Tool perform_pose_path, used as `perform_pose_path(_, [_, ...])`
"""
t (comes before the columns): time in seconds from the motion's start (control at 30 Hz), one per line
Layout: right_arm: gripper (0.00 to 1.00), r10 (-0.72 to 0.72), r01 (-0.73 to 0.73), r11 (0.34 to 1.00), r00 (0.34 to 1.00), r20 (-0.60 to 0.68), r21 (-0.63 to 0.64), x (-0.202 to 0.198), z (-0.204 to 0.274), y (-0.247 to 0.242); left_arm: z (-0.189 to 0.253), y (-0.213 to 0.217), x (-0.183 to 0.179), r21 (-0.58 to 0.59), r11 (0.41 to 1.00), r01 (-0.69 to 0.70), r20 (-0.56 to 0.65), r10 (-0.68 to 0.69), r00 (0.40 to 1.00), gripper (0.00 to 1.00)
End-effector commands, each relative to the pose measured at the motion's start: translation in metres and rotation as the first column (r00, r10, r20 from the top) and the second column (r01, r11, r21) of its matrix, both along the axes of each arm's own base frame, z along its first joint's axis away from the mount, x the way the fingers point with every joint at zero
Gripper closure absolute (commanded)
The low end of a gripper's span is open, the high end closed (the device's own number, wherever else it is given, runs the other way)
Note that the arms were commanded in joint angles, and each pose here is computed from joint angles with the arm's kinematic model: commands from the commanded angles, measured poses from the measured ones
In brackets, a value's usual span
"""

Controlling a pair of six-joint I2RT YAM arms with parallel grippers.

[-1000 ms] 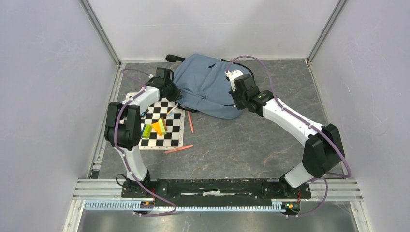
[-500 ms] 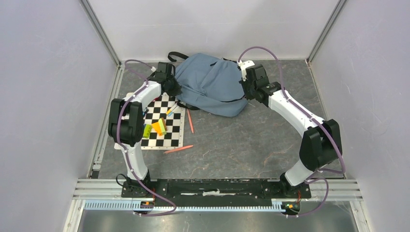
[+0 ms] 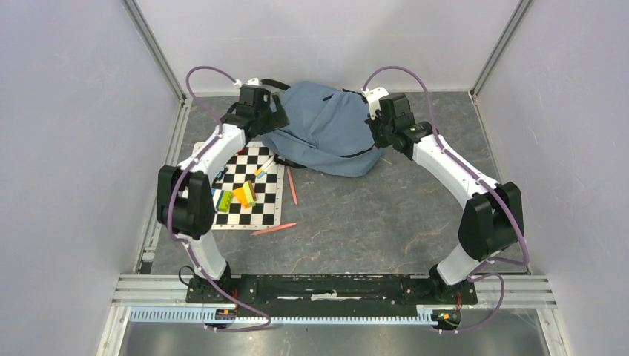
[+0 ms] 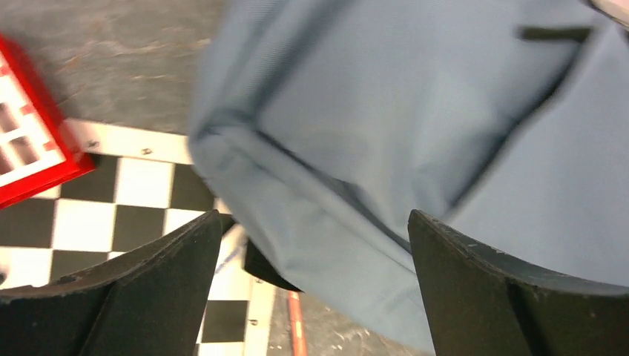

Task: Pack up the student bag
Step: Zip the student bag at the center of the board.

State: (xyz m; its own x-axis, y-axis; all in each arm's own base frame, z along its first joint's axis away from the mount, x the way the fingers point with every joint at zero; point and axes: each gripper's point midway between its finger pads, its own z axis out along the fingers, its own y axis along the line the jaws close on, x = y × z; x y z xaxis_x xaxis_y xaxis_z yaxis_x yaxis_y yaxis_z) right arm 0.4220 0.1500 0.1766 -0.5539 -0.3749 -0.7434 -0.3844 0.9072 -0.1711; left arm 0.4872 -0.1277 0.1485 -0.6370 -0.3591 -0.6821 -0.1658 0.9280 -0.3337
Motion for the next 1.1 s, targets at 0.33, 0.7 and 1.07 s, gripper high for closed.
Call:
perform_pose_path(0.33, [1.00, -0.049, 0.035, 0.992, 0.992, 0.116, 0.118, 0.026, 0.043, 0.001, 0.056, -0.242, -0.097, 0.120, 0.623, 0.773, 0.335, -0.758, 0.559, 0.02])
perform_pose_path(0.7, [1.00, -0.050, 0.032, 0.982, 0.994, 0.094, 0.186, 0.020, 0.037, 0.003, 0.016, -0.281, -0.110, 0.117, 0.529, 0.841, 0.252, -0.835, 0.490, 0.03])
perform_pose_path(1.07, [1.00, -0.062, 0.045, 0.985, 0.993, 0.101, 0.166, 0.014, 0.036, -0.004, -0.003, -0.290, -0.106, 0.172, 0.524, 0.834, 0.151, -0.851, 0.503, 0.54])
